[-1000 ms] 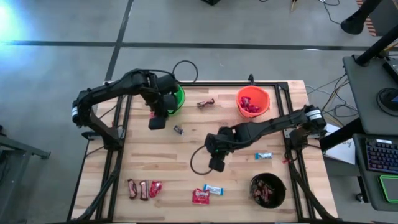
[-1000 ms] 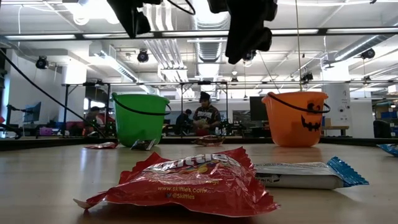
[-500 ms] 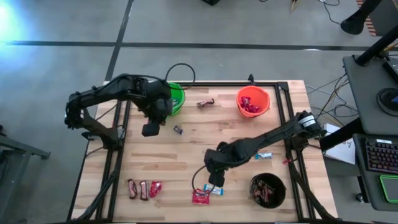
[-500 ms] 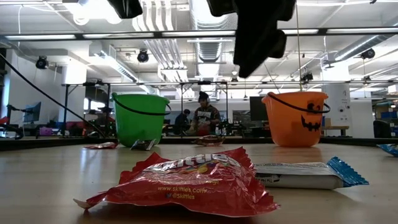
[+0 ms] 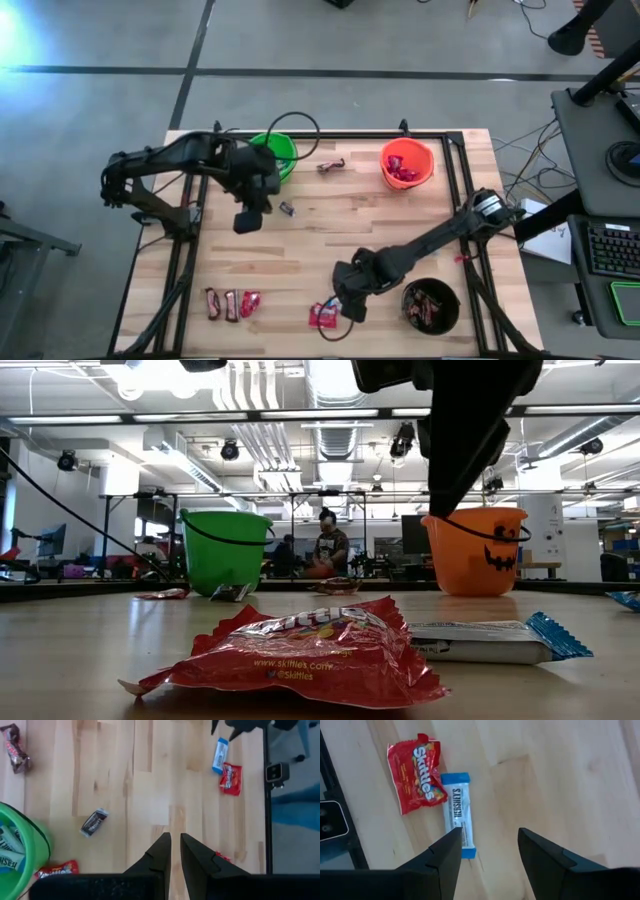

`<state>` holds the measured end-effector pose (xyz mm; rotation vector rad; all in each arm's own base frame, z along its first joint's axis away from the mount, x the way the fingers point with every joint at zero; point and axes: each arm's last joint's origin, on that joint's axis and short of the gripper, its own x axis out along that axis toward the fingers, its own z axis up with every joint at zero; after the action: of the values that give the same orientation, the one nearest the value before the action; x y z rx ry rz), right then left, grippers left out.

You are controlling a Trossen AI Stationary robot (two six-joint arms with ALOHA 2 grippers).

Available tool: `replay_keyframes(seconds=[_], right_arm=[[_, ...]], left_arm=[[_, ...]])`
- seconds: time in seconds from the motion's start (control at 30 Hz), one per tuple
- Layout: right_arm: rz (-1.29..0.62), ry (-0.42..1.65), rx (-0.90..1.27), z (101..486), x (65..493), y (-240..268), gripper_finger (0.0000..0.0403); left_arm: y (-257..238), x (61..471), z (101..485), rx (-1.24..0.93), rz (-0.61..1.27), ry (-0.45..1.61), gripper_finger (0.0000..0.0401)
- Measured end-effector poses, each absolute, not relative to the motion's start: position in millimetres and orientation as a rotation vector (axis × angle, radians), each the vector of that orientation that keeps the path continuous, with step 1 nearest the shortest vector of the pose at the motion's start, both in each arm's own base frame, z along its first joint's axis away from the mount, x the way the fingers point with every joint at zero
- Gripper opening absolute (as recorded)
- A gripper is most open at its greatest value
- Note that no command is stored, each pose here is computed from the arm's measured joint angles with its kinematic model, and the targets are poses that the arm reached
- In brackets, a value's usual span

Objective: Sort candy
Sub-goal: Put the white candy into the green bucket

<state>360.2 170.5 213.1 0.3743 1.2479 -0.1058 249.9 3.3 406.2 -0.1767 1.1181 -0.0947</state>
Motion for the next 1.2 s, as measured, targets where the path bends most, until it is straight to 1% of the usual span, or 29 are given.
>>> replay_keyframes(seconds=[0.23,0.5,0.93,1.2], right_arm=[[-0.119,1.24,0.414,213,359,177,0.0185],[-0.058,1.152,0.44,216,366,183,0.0185],[-0.05,1.179,0.405,183,354,182,0.0185],[-0.01,1.154,0.402,179,352,190,0.0185]], left_arm=[[0,249,408,-0.207,-0.016,1.104,0.0023],[0,250,408,-0.269,0.03,1.099,0.0023],[-3,250,409,-0.311,0.049,1.094,0.0023],[-3,250,409,-0.311,0.048,1.094,0.0023]])
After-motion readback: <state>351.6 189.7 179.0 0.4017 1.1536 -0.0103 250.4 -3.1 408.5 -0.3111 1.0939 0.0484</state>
